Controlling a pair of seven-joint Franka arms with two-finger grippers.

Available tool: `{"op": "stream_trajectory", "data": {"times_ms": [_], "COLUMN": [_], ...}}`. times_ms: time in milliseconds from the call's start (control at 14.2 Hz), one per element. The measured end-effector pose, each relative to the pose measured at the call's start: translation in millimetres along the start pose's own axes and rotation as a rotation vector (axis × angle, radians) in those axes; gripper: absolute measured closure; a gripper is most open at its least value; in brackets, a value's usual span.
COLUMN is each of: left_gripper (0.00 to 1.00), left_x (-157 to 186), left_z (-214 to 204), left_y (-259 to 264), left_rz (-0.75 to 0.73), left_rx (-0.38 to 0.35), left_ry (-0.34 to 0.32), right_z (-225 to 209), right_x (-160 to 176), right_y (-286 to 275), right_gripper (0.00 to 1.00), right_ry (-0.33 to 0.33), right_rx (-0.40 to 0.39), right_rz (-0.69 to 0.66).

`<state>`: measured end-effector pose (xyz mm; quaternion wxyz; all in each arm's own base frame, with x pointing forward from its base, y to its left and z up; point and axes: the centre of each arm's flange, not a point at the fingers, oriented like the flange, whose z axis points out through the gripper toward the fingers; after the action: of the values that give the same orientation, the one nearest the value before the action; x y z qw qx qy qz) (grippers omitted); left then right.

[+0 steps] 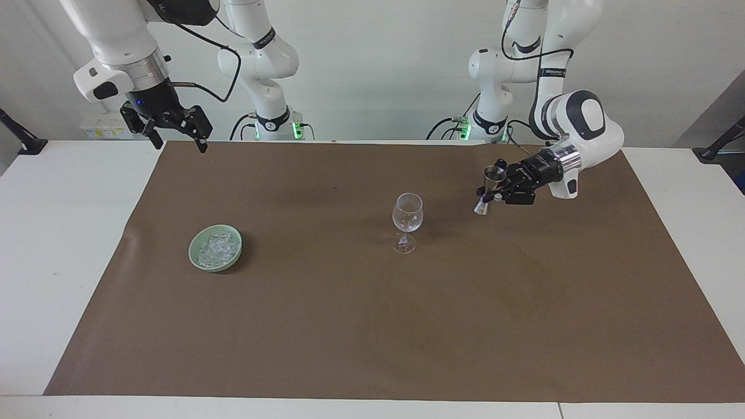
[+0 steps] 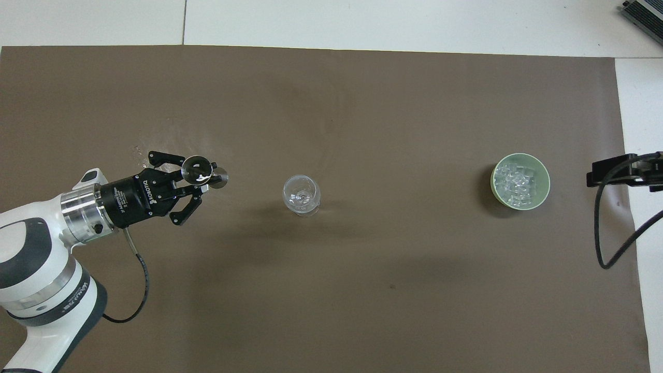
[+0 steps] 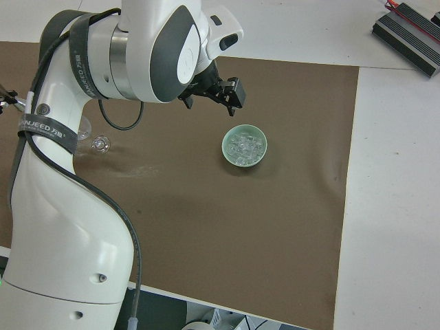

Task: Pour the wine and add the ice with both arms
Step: 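Carry the jigger with the left gripper over the clear glass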

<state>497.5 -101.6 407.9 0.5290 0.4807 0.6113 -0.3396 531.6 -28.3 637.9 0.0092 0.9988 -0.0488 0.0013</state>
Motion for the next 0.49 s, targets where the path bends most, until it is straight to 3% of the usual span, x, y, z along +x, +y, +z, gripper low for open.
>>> {"op": "stream_trajectory", "data": {"times_ms": [493], "left_gripper": [0.79], "left_x": [-30], "left_z": [58], "left_y": [-21], "left_rz": [0.084], "left_rx": [-0.033], "left_ry": [0.145], "right_z": [0], "right_x": [0], "right_y": [0], "right_gripper": [0.0], "right_ry": [0.0], "right_rx": [0.0], "right_rz": [0.0]}}
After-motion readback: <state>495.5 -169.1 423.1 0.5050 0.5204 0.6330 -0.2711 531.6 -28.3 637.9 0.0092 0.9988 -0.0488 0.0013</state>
